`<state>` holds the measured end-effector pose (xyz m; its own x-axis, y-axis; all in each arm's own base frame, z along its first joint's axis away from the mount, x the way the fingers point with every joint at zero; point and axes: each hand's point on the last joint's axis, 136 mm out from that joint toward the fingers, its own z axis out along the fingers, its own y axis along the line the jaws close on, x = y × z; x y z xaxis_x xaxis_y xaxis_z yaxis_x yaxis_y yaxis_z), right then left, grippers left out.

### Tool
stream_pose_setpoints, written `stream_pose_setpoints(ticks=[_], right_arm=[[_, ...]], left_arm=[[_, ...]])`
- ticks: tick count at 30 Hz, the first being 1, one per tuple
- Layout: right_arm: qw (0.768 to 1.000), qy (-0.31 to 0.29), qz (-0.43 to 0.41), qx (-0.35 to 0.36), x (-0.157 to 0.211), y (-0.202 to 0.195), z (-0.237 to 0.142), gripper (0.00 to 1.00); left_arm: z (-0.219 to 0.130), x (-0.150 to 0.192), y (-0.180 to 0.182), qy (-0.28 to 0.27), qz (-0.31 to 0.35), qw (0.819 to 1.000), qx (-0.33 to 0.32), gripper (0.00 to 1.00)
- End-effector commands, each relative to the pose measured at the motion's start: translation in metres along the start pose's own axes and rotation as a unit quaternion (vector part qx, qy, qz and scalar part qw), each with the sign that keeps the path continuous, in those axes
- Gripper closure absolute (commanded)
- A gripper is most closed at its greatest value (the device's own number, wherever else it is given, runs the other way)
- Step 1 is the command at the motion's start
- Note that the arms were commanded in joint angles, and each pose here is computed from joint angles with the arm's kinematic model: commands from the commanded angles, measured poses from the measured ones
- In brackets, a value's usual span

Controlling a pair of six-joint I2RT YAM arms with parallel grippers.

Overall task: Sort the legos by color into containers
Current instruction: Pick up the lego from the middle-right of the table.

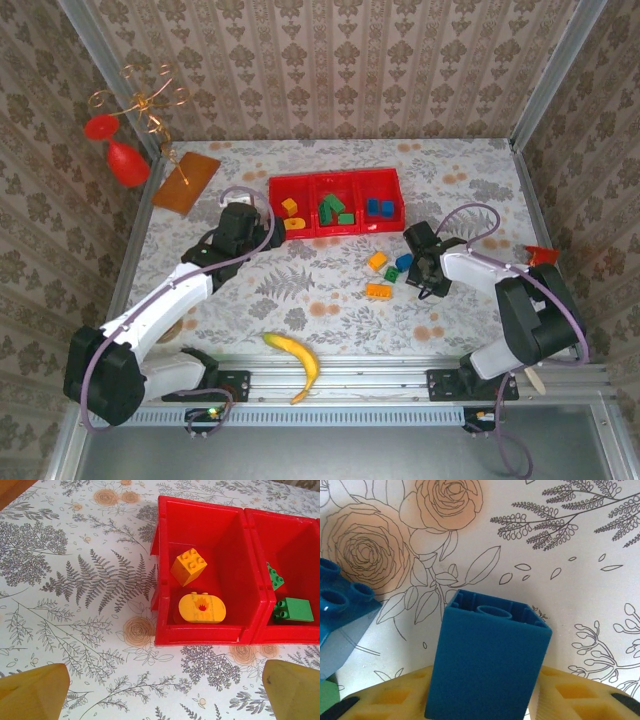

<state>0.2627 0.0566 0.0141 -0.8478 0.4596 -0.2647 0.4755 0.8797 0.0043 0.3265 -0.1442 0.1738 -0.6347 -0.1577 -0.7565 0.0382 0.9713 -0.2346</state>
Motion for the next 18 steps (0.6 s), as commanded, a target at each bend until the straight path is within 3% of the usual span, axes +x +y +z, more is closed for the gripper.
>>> stream_pose_setpoints(ticks=[1,18], right_arm=[[1.0,0.007,0.001,-0.006,-0.0019,0.0049,0.0006,0.56],[1.0,0.006,0.0,-0.01,-0.0027,0.0058,-0.0028,0.77]], left_arm=[[0.0015,0.0006,0.0021,-0.001,-0.015,1.0,0.002,0.0],[0.0064,0.0019,0.0024,0.004,-0.019,1.0,0.003,0.0]])
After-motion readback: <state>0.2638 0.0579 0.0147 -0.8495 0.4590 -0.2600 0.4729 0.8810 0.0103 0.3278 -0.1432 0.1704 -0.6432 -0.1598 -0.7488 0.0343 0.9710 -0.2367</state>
